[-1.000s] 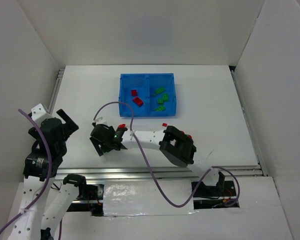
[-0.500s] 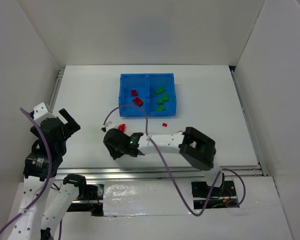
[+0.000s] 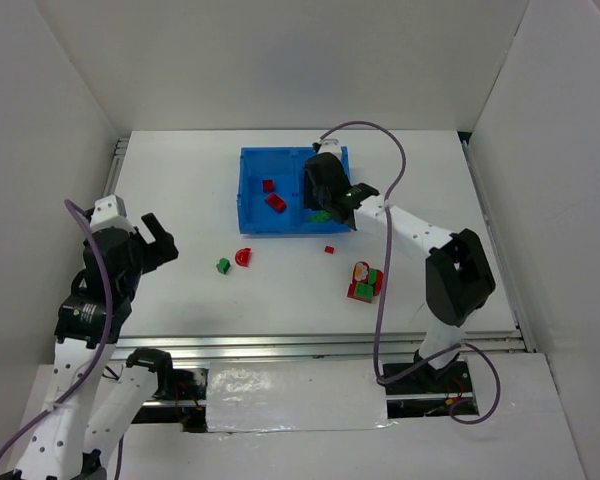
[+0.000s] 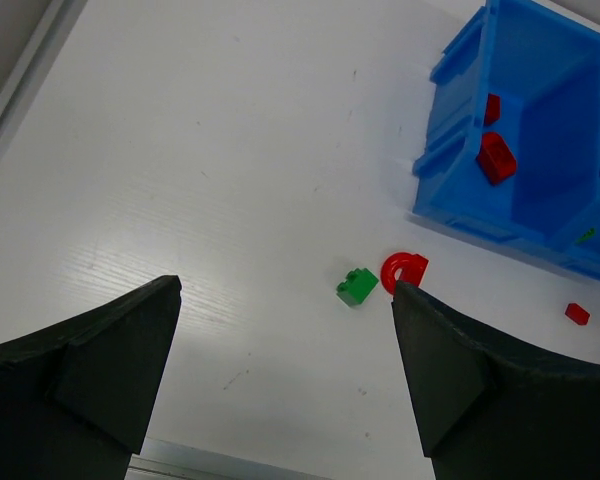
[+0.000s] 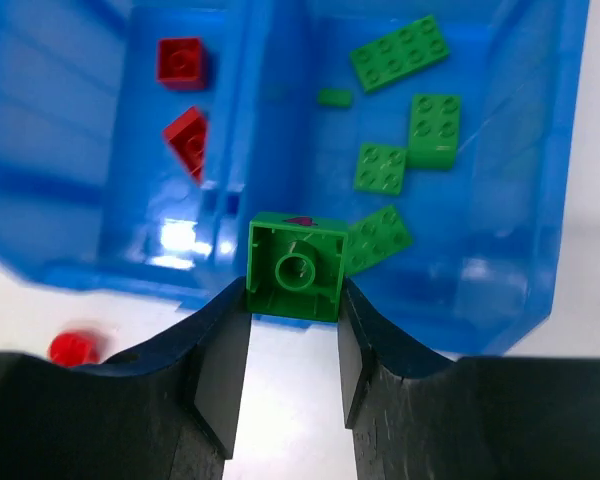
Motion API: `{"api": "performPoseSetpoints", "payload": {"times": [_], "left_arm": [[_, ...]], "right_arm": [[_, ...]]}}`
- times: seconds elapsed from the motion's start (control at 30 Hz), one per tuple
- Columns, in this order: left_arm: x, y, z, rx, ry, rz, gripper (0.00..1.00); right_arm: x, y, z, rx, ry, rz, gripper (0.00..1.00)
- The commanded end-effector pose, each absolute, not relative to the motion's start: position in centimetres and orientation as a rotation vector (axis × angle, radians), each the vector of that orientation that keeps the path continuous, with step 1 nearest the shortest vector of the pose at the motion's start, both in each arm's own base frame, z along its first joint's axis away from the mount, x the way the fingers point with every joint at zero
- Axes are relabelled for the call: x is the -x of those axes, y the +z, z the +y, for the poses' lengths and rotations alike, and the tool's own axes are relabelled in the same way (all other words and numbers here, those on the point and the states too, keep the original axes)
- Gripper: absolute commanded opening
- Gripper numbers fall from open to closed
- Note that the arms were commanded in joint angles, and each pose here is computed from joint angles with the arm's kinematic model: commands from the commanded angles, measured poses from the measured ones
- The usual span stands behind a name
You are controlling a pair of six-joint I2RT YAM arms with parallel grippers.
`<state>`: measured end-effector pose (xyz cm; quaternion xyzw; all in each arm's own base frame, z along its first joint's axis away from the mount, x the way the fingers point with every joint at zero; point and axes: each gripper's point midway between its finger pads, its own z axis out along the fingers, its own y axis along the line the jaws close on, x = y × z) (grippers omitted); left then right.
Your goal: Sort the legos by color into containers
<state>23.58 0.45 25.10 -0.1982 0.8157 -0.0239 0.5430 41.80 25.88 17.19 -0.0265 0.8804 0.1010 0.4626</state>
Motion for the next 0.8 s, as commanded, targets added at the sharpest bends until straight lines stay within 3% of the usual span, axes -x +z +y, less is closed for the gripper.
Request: {"api": "performPoseSetpoints", "payload": {"times": [0.0, 0.1, 0.2, 0.23, 0.33, 0.43, 0.6, 0.63, 0.7, 0.77], "left_arm": [[-24.4, 26.0, -0.4, 0.402, -0.102, 1.907, 0.99], [-24.8, 25.5, -0.6, 0.396, -0.102, 1.936, 0.99], [-24.9, 25.2, -0.7, 0.393, -0.099, 1.954, 0.99], [-25.0, 25.2, -0.8, 0.388, -0.101, 1.957, 0.99], [-25.1, 24.8, -0.9, 0.379, -0.107, 1.969, 0.99], [-25.4, 24.4, -1.3, 0.363, -0.119, 1.988, 1.00], [-27.5, 21.1, -4.1, 0.311, -0.234, 2.166, 0.99], [-27.8, 20.4, -5.5, 0.311, -0.315, 2.216, 1.00], [-28.6, 17.4, -6.8, 0.346, -0.378, 2.338, 0.99], [-29.8, 15.9, -8.1, 0.394, -0.439, 2.354, 1.00]], "right_arm": [[-44.5, 18.1, 25.4, 0.084, 0.200, 2.152, 0.26], [-47.2, 19.2, 24.8, 0.041, 0.156, 2.140, 0.33], [-48.4, 18.1, 24.4, 0.035, 0.110, 2.176, 0.64], [-48.9, 18.2, 24.2, 0.023, 0.087, 2.179, 0.79], [-49.1, 19.5, 23.9, 0.010, 0.073, 2.166, 0.92], [-48.0, 21.2, 23.7, 0.006, 0.110, 2.142, 0.99], [-42.1, 21.5, 25.1, 0.057, 0.226, 2.158, 0.99], [-41.1, 24.1, 25.1, 0.052, 0.300, 2.094, 1.00], [-38.1, 22.3, 25.6, 0.111, 0.405, 2.132, 0.99], [-36.1, 24.5, 25.9, 0.128, 0.522, 2.072, 0.99]]}}
